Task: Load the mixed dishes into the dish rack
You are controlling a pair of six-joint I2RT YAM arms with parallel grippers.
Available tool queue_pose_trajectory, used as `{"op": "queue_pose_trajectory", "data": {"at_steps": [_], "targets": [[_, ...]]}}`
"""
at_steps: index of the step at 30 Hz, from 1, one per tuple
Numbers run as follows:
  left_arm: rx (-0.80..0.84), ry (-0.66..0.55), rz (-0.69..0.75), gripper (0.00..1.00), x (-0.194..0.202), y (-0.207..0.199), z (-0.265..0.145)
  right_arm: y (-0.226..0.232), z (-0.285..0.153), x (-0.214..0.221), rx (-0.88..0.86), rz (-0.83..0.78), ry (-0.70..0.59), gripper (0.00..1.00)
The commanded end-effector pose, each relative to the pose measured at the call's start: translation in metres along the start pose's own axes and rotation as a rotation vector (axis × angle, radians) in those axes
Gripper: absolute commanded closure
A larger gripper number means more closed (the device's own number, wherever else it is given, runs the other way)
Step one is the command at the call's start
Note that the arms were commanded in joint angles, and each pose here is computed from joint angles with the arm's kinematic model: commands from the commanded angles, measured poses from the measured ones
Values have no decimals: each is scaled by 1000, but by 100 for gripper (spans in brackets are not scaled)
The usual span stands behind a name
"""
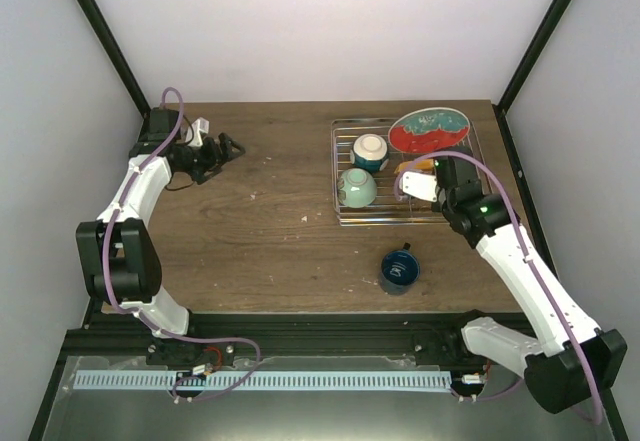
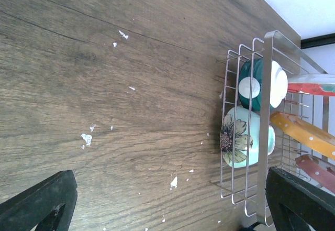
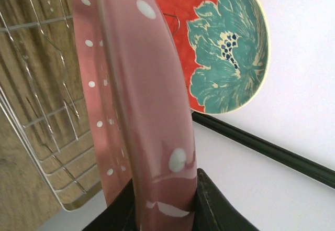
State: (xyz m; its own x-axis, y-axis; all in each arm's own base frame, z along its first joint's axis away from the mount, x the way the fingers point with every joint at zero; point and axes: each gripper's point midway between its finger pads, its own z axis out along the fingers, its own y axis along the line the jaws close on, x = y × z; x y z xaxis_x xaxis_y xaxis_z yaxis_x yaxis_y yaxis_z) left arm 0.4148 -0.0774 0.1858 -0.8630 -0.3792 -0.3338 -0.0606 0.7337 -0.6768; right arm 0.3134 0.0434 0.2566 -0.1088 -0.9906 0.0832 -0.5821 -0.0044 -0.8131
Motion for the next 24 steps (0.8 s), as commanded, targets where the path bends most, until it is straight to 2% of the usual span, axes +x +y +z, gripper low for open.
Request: {"op": "queue_pose_trajectory", "data": {"at_steps": [1, 9, 24], "targets": [[13, -6, 17, 0, -4, -1, 1, -60, -15, 17, 205, 0, 82, 99], [12, -6, 9, 0, -4, 1, 3, -65, -13, 12, 219, -22, 64, 99], [-1, -8, 3, 0, -6, 2, 2, 17, 29, -1, 43, -4, 17, 99]]}}
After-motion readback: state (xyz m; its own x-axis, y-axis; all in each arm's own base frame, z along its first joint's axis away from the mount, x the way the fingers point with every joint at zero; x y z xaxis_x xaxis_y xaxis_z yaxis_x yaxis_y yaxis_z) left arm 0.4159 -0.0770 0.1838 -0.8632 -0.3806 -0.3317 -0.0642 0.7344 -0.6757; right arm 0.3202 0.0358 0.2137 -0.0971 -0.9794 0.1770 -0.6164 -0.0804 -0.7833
